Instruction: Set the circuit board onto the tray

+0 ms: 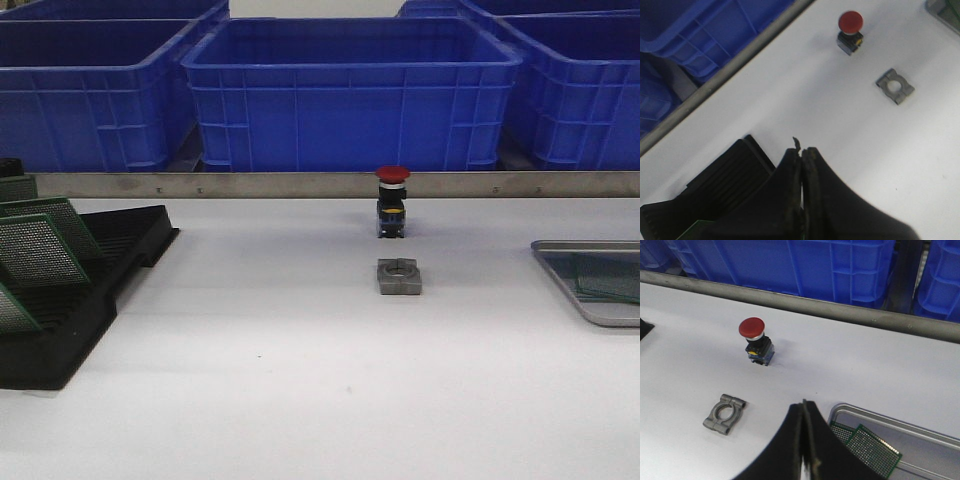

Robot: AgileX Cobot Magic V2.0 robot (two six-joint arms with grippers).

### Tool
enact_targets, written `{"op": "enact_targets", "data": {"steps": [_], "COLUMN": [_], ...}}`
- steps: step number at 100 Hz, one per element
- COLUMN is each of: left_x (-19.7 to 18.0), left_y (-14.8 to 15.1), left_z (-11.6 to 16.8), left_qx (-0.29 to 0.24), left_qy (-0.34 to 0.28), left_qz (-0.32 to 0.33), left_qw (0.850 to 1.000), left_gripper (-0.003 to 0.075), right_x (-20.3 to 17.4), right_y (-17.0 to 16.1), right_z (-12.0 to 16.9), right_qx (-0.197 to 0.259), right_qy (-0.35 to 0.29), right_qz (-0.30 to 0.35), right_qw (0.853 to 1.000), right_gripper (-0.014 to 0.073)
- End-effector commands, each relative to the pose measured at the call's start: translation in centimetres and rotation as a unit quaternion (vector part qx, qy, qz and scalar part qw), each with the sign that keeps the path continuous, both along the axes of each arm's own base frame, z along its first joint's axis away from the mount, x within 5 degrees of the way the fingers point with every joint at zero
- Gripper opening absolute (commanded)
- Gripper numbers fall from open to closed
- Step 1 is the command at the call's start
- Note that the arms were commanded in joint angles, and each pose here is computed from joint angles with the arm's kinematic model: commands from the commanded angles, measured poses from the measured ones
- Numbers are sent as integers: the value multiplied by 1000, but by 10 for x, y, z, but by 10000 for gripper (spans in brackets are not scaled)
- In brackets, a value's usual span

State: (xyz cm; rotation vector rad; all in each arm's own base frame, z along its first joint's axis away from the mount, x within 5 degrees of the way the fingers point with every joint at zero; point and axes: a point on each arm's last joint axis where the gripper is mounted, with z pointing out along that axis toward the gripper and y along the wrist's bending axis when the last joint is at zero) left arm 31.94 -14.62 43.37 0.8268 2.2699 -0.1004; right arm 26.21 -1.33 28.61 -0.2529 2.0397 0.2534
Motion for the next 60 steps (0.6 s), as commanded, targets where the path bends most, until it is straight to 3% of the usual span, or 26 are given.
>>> {"op": "enact_targets", "data": {"steps": [1, 24, 60], "left_x": [-23, -63, -132], "left_y": [11, 30, 60], "left_z": [33, 22, -31], "left_qx": [-62, -118, -177], "left_qy": [-79, -125, -193], "left_qz": [26, 51, 56], "left_qw": [995, 984, 963], "left_gripper": [-20, -20, -20], "right_x": [-16, -53, -120], "right_y": [9, 22, 34], "right_z": [21, 39, 44], "right_qx": [-3, 22, -10], "right_qy": [-58, -130, -218], "right_qz": [-7, -7, 19], "right_qw": [998, 991, 976], "right_gripper": [-61, -61, -61]}}
